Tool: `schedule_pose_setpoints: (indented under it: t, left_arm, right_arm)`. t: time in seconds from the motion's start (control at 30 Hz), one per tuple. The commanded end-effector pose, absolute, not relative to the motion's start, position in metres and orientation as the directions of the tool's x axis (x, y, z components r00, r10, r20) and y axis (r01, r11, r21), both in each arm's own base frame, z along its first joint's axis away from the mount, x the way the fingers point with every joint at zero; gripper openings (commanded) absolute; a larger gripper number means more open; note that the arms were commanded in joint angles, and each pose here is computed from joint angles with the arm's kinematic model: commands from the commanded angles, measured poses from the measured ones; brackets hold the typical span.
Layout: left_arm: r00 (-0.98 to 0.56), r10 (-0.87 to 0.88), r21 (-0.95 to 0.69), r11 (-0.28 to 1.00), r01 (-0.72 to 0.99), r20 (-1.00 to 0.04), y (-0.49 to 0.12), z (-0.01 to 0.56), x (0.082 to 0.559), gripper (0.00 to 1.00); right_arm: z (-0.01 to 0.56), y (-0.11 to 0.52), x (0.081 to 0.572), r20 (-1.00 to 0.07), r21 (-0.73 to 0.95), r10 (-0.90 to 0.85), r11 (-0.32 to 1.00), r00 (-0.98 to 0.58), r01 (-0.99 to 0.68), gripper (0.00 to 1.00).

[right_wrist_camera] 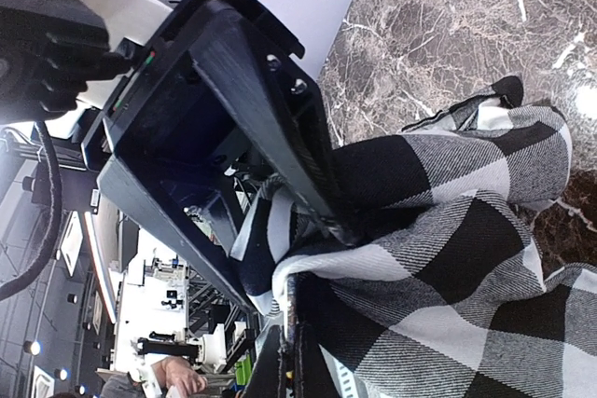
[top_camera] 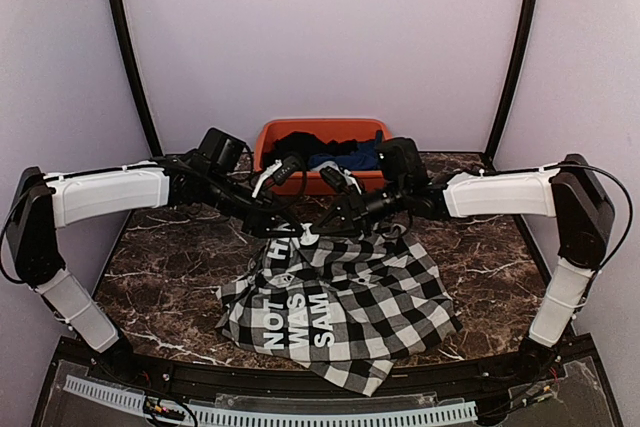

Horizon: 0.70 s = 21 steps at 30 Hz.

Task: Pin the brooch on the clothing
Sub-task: Pin the brooch onto the flattened clothing.

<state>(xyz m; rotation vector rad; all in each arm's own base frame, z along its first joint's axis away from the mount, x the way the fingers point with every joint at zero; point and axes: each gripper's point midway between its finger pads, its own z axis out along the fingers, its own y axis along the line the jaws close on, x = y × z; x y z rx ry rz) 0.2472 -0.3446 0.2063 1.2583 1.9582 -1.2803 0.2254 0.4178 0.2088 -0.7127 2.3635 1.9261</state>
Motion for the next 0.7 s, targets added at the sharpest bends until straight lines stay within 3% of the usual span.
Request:
schedule_pose_setpoints:
  t: [0.0,0.67]
  left_arm:
    - [-0.481,0.437,-0.474,0.135,0.87,-0.76,-0.345,0.2026,0.2478,0.42]
    - [-0.495,0.434,-0.49,0.133,0.861,-0.752,-0.3482,0.1973,0.2476,0.43]
  right_arm:
    - [0.2326,0.4214,0.2273,-0.37,0.902,-0.325,0.098,-0.871,-0.42,0.0]
    - [0.2265,0.4246,0.2264,-0.369,0.897,-0.327,0.12,-0.87,-0.425,0.0]
